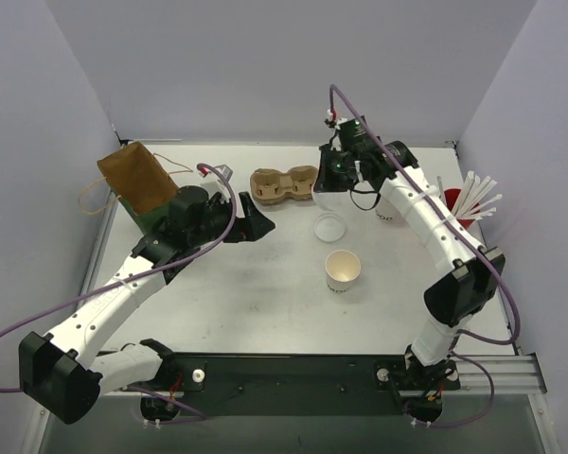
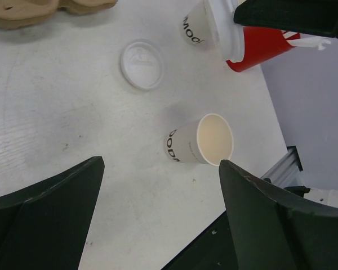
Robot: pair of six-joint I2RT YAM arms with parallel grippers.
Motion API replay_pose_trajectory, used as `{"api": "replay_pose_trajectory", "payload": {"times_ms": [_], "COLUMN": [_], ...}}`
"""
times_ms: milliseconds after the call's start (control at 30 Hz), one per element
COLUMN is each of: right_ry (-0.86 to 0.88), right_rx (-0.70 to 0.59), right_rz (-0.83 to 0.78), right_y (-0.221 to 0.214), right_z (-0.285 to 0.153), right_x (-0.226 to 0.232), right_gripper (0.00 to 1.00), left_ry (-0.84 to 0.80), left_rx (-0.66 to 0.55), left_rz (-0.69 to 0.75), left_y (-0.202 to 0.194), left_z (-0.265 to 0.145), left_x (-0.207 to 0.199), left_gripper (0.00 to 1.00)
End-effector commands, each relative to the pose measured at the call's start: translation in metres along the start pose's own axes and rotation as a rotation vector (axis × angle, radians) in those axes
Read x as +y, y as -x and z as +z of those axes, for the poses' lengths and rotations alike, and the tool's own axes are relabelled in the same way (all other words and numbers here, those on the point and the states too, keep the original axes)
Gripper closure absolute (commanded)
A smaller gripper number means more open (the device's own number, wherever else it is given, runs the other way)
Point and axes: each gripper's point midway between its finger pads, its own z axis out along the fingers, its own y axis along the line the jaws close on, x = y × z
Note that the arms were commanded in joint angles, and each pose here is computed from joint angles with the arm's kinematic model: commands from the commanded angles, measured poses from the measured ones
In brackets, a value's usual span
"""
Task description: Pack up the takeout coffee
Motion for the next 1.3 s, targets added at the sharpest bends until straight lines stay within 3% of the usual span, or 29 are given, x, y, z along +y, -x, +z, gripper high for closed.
{"api": "replay_pose_trajectory", "payload": {"times_ms": [0,267,500,1267], "right_ry": [0.238,0.580,0.755,1.026], "right_rx": [-0.036,-0.066,-0.057,-0.058], "right_rz": [0.105,0.236,0.327,0.415], "right_y": [0.010,0.023,0.030,0.052], "right_z": [-0.054,-0.095,-0.116,-0.148], "right_x": [0.037,0.078,0.100,0.124], "right_gripper": [1.00,1.00,1.00,1.00], "left_ry": [-0.218,-0.408,-0.469,-0.642], "left_rx": [-0.095,-0.111,-0.148,-0.172], "left_rz": [0.024,0.008,0.008,0.047], "left_y": [0.027,0.045,0.062,0.093], "left_z": [-0.003,-0.006,-0.012,-0.043], "left_x": [-0.043,-0.085,-0.102,-0.118], "left_gripper": [0.05,0.05,0.05,0.03]}}
